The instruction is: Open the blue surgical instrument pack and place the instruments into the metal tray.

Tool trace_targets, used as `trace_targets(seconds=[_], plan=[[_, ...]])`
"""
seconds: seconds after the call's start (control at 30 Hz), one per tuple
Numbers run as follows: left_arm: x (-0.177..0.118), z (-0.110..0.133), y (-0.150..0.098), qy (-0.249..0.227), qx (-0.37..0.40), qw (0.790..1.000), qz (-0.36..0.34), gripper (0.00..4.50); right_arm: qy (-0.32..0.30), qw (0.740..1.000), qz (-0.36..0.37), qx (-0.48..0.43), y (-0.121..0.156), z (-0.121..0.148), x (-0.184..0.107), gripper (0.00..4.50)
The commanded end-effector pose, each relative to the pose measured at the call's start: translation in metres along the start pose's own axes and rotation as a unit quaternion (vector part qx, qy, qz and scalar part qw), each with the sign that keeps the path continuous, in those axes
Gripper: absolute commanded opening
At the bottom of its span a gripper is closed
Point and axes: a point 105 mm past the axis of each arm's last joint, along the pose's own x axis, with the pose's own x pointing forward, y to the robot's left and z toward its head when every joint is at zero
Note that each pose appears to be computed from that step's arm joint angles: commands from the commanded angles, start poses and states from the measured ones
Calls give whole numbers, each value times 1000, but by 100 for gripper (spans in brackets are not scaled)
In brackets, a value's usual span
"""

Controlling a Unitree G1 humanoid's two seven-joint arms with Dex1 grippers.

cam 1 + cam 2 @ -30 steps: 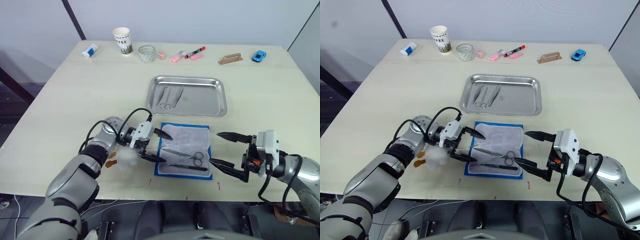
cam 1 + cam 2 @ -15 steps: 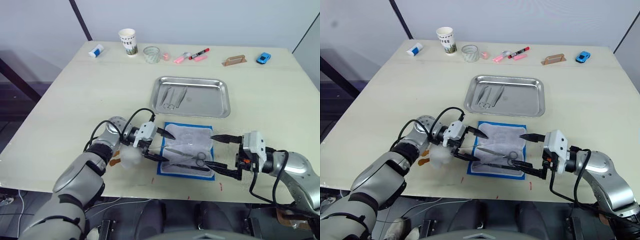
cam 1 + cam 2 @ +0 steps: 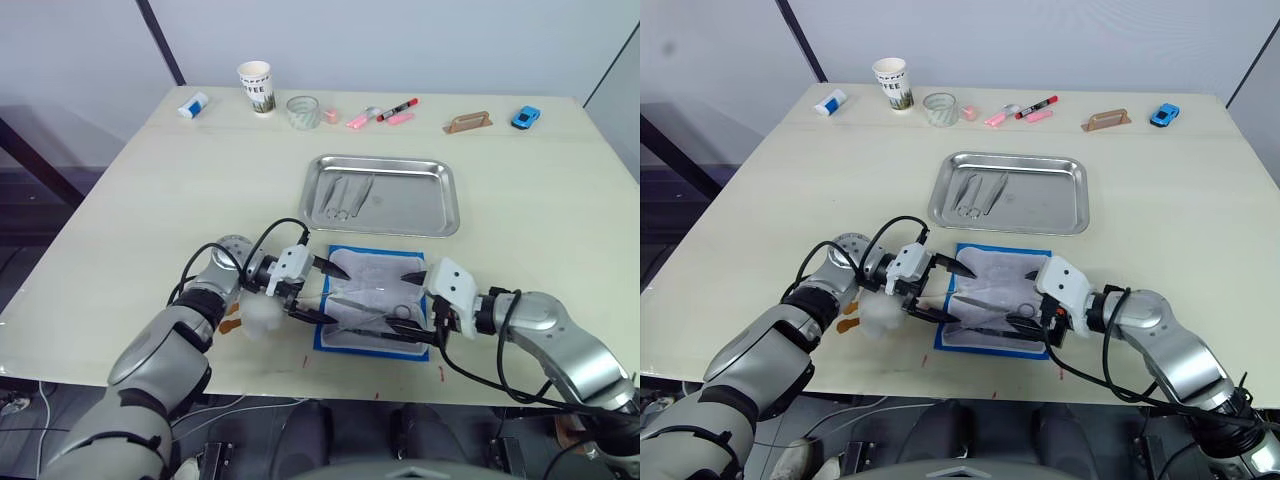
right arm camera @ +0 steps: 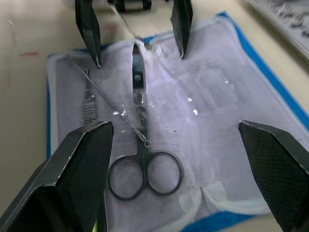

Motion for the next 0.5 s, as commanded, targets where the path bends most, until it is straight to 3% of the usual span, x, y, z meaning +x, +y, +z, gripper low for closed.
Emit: trace_targets(seconds=[0.03, 0.27, 0.47, 0.5], plan=[[7, -27, -29, 38, -43, 997, -59, 443, 18, 1000, -14, -5, 0, 2, 3, 450], [8, -27, -29, 36, -45, 997, -58, 443, 62, 998, -22, -24, -2, -3, 8, 450], [8, -28, -30, 36, -45, 997, -58, 443, 65, 997, -18, -27, -3, 0, 12, 450], [8, -28, -30, 36, -45, 997, -58, 448, 67, 997, -16, -28, -3, -1, 12, 425]])
